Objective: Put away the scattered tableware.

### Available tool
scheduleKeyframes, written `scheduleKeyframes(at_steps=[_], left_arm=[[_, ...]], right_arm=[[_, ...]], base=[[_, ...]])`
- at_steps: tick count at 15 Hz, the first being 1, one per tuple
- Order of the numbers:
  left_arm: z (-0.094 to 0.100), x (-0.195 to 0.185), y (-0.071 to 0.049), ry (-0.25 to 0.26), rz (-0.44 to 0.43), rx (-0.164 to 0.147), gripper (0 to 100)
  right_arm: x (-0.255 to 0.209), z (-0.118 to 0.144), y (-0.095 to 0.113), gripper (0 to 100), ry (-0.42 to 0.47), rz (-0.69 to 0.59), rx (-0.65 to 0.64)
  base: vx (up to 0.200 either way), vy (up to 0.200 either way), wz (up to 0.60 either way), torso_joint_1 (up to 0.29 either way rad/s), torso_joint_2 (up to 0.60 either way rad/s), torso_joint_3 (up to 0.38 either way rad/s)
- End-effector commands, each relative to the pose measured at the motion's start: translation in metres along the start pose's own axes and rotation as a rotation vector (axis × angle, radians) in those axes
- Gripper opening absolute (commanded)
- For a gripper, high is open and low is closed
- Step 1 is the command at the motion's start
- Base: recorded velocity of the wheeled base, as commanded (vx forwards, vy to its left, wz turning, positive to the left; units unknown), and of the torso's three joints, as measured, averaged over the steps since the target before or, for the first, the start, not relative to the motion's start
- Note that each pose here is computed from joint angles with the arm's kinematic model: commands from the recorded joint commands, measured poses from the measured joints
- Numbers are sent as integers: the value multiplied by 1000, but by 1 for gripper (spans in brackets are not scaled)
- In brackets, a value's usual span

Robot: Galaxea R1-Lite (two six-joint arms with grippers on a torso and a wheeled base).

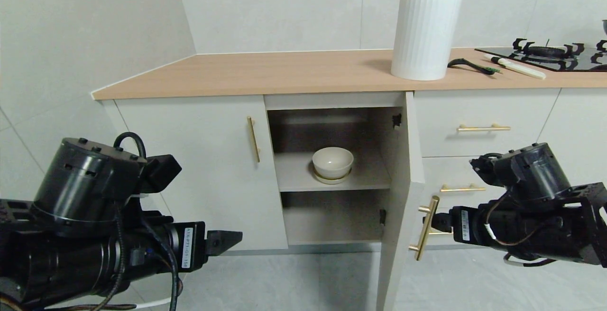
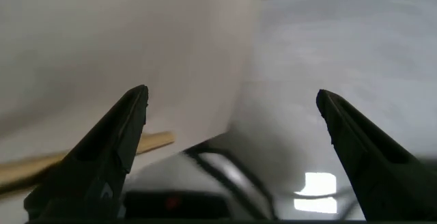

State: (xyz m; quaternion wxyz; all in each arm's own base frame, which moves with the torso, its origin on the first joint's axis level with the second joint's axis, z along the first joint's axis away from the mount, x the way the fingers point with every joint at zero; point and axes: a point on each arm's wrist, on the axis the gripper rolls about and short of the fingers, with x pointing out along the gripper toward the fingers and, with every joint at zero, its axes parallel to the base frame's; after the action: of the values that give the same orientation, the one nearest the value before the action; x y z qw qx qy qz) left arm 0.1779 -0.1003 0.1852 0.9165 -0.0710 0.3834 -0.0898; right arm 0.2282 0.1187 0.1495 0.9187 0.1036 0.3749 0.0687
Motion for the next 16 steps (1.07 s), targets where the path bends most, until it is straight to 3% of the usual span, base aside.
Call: scheduleKeyframes(at_steps=[1,3,7,13,16], left_arm=[[0,3,0,8,5,3,100],[0,2,0,6,3,1,100],[1,1,0,-14,-3,1,100],[0,5,-1,-27,-9,4,100],[0,7,-1,-21,-4,14,100]], right_arm=[[16,13,8,100,13,29,-18],[31,20,15,100,15,33,-98],[51,38,29,100,-11,52,-136],[77,38,33,100,7,41,-125],[89,39,36,100,-34,57,-81]], base=[[0,0,0,0,0,0],[0,0,0,0,0,0],[0,0,0,0,0,0],[0,0,0,0,0,0],[0,0,0,0,0,0]])
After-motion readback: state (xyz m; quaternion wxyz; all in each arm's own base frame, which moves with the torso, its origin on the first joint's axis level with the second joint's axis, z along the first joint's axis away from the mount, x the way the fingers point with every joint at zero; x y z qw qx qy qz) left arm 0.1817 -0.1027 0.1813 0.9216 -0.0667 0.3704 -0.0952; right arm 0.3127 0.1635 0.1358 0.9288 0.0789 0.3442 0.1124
